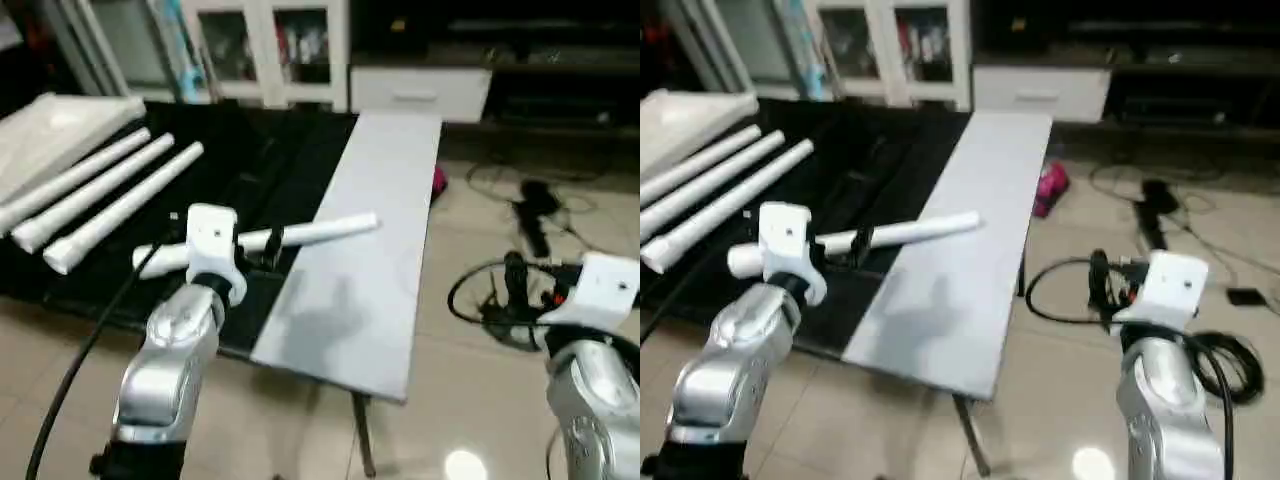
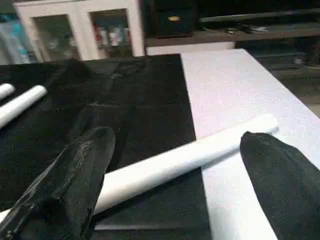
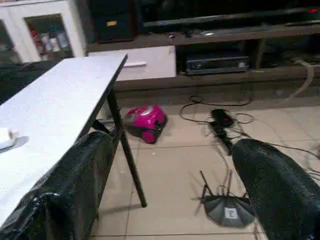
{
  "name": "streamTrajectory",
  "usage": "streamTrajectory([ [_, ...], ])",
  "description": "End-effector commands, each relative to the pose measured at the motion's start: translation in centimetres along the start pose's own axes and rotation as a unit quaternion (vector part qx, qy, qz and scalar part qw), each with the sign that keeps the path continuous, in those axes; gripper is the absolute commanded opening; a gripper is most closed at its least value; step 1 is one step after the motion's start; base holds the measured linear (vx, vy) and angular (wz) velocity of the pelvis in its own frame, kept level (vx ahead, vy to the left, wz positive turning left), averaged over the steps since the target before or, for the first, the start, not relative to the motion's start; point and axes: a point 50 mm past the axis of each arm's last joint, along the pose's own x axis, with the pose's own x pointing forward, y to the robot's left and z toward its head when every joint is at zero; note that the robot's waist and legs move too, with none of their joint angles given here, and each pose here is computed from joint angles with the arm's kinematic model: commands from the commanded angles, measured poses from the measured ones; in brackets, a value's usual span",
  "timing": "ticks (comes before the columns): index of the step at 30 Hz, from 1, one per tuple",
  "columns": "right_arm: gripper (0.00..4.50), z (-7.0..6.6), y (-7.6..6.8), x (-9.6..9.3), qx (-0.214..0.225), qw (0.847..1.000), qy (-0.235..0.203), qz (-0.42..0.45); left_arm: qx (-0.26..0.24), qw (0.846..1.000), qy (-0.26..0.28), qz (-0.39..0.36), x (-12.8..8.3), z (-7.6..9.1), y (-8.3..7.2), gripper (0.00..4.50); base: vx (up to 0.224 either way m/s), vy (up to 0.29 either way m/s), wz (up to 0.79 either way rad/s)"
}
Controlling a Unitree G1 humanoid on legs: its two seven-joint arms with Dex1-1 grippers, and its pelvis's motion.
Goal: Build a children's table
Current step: Move to table
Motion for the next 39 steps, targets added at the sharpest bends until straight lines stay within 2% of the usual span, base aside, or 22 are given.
streamTrajectory([
  [1,4.25,0.0,0.7,0.3,0.011,1.0,0.002,0.011,0.009,1.0,0.006,0.013,0.0,-0.1,1.0,4.5,-0.147,0.311,-0.62],
  [12,4.25,0.0,1.1,0.8,0.017,1.0,0.002,0.016,0.013,1.0,0.002,0.028,-0.1,0.2,1.6,4.5,-0.077,0.217,-0.7],
  [22,4.25,-0.2,1.7,1.0,0.012,0.999,0.006,0.041,0.012,0.999,0.009,0.042,-1.1,-0.3,1.9,4.5,-0.041,0.244,-0.61],
  [31,4.25,-0.1,2.6,1.3,-0.013,0.997,0.005,0.079,0.011,0.999,0.01,0.05,-1.5,-0.4,2.1,4.5,0.016,0.209,-0.11],
  [33,4.25,0.3,2.9,1.5,-0.021,0.996,-0.006,0.086,0.013,0.998,0.008,0.055,-1.7,-0.3,2.2,4.5,-0.018,0.198,0.09],
  [39,4.25,0.8,3.2,2.0,-0.03,0.995,-0.016,0.094,0.018,0.998,0.003,0.059,-2.0,0.0,2.2,4.5,-0.051,0.202,0.45],
])
